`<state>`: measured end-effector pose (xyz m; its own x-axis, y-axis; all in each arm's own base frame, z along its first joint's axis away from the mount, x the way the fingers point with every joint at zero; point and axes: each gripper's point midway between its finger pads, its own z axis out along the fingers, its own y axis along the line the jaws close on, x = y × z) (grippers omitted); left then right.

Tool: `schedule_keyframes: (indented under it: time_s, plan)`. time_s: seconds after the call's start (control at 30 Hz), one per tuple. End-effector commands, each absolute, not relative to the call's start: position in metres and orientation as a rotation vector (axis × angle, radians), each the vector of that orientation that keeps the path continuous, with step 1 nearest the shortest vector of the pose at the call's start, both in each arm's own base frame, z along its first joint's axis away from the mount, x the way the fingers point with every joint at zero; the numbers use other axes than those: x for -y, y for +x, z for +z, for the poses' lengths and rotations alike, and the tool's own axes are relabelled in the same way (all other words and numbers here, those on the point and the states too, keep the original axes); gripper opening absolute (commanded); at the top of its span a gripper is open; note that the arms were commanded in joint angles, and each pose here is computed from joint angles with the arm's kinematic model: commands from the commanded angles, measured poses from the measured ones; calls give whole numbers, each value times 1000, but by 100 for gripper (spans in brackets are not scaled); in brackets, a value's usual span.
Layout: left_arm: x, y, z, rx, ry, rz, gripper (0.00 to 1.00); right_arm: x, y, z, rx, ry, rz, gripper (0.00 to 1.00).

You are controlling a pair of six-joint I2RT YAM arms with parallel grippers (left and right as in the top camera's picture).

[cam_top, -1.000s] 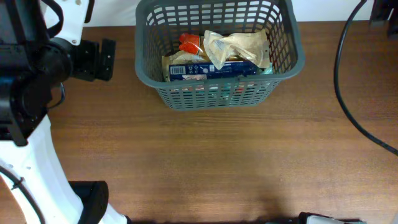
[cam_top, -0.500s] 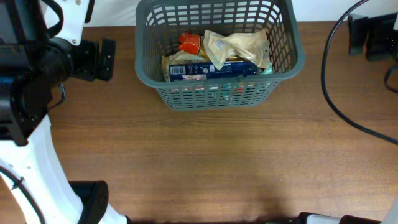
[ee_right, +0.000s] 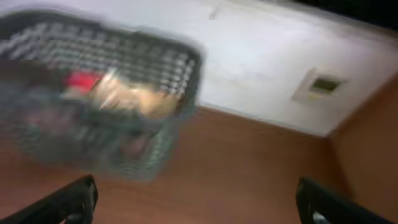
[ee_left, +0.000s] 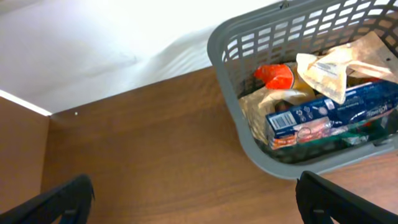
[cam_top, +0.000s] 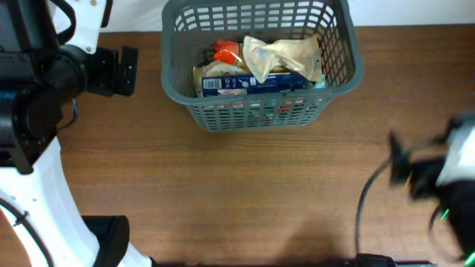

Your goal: Pack container

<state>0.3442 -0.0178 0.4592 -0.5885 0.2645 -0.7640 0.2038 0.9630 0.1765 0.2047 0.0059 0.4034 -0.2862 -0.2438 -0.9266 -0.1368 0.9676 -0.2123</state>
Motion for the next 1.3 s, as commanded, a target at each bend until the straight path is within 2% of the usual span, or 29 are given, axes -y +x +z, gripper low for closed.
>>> schedule_keyframes:
  time_s: [0.0, 0.23, 0.57, 1.27]
  plan:
    - [15, 341, 462, -2211, 309, 87, 99, -35, 191, 336, -1860, -379, 49, 99]
    - [15, 341, 462, -2211, 309, 87, 99, -41, 203, 216, -1853, -403, 97, 99]
    - [15, 341, 462, -2211, 309, 87, 99, -44, 213, 128, -1875, -415, 131, 99]
    - [15, 341, 462, -2211, 308, 87, 99, -44, 214, 126, -1855, -417, 124, 99]
